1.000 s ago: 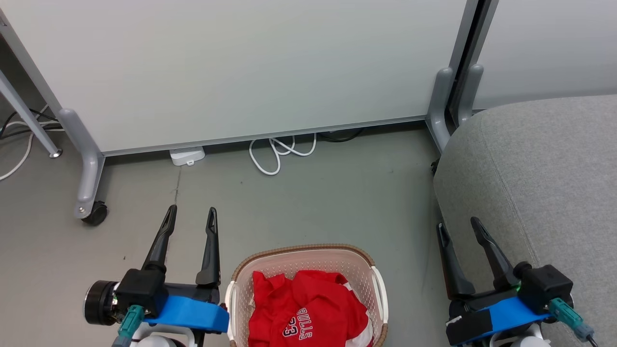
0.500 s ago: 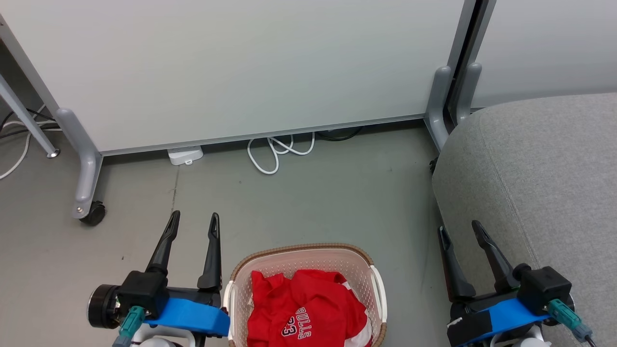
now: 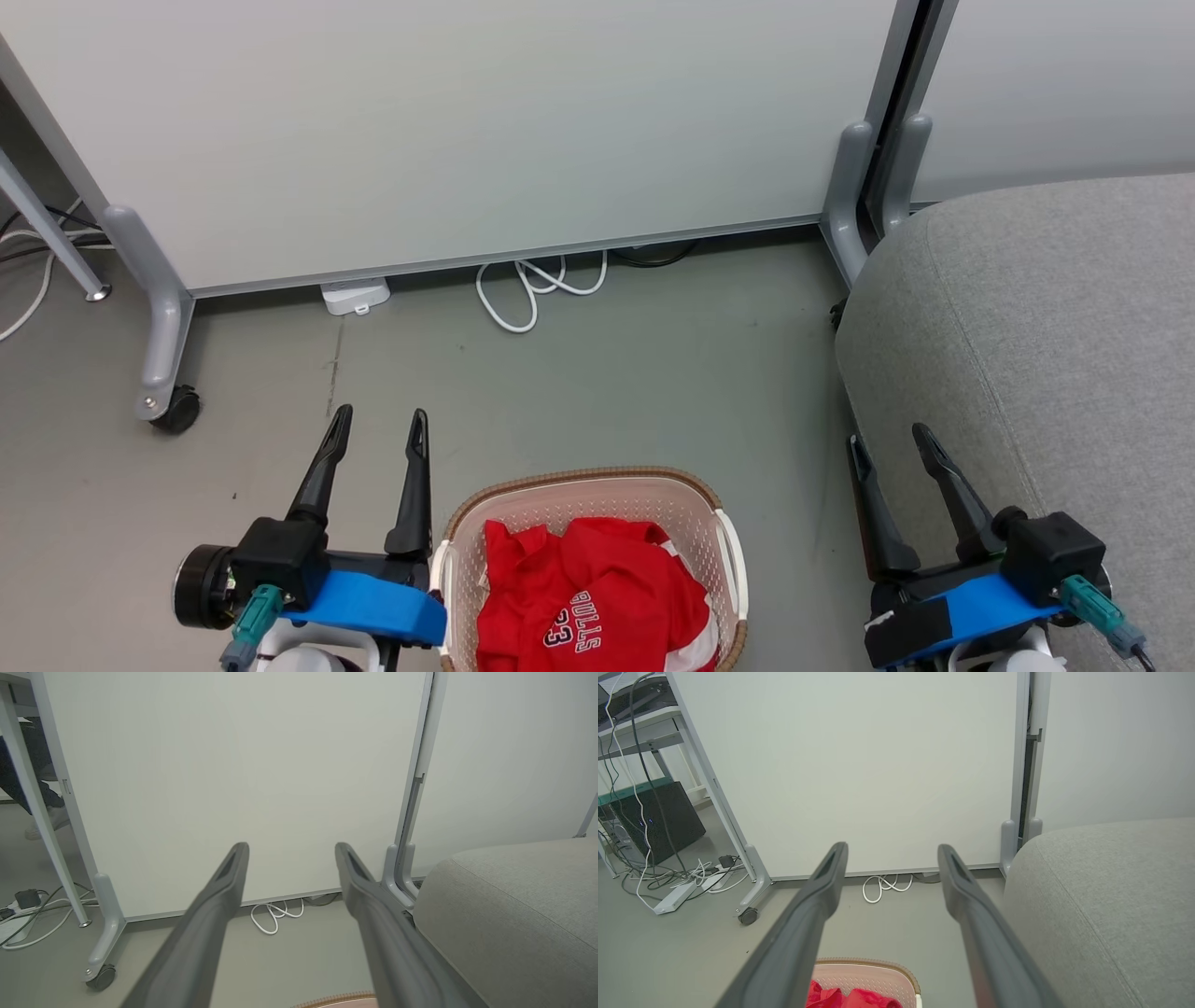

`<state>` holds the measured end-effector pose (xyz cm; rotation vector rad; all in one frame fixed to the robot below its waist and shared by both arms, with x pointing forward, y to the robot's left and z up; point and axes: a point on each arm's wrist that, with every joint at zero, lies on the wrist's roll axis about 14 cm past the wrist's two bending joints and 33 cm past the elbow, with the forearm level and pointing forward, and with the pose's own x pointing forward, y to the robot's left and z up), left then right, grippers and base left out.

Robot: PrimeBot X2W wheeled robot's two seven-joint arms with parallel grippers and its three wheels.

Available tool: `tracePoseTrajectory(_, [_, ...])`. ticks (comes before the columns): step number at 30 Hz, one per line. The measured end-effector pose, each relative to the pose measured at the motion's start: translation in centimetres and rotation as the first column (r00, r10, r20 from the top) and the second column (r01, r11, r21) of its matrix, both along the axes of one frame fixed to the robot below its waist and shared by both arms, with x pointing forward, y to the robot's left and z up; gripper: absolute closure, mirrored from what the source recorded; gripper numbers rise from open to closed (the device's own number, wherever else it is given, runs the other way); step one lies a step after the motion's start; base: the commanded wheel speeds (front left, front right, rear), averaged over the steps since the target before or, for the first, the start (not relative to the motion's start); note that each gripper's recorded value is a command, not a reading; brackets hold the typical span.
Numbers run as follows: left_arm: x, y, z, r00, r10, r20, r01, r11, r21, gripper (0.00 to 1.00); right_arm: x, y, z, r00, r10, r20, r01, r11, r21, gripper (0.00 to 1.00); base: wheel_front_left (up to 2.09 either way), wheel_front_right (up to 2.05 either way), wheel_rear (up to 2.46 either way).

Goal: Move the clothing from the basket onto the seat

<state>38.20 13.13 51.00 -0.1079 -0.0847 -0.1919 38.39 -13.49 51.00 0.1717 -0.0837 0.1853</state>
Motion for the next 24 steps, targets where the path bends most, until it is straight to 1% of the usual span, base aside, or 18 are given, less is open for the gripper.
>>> tracePoseTrajectory(5, [0.9,-0.9,-0.3,0.999,-0.031,-0.008,0.031,0.999,0.007,0.00,0.3,-0.3,-0.1,1.000,-0.009,-0.001,0.009,1.000,0.001,0.00,0.00,0.00,0.00])
tracePoseTrajectory(13, [3.6,-3.7,-1.9,0.990,-0.131,-0.055,0.133,0.990,0.045,0.00,1.4,-1.4,-0.2,0.999,-0.040,-0.001,0.040,0.999,-0.002,0.00,0.00,0.00,0.00])
tracePoseTrajectory(19, [5.7,-6.6,-4.5,0.960,-0.248,-0.134,0.256,0.965,0.052,0.00,2.2,-2.4,-0.8,0.998,-0.066,-0.014,0.066,0.998,-0.008,0.00,0.00,0.00,0.00])
tracePoseTrajectory(24, [7.0,-9.2,-7.7,0.911,-0.348,-0.221,0.371,0.925,0.076,0.00,3.2,-3.2,-1.2,0.996,-0.089,-0.022,0.088,0.996,-0.012,0.00,0.00,0.00,0.00])
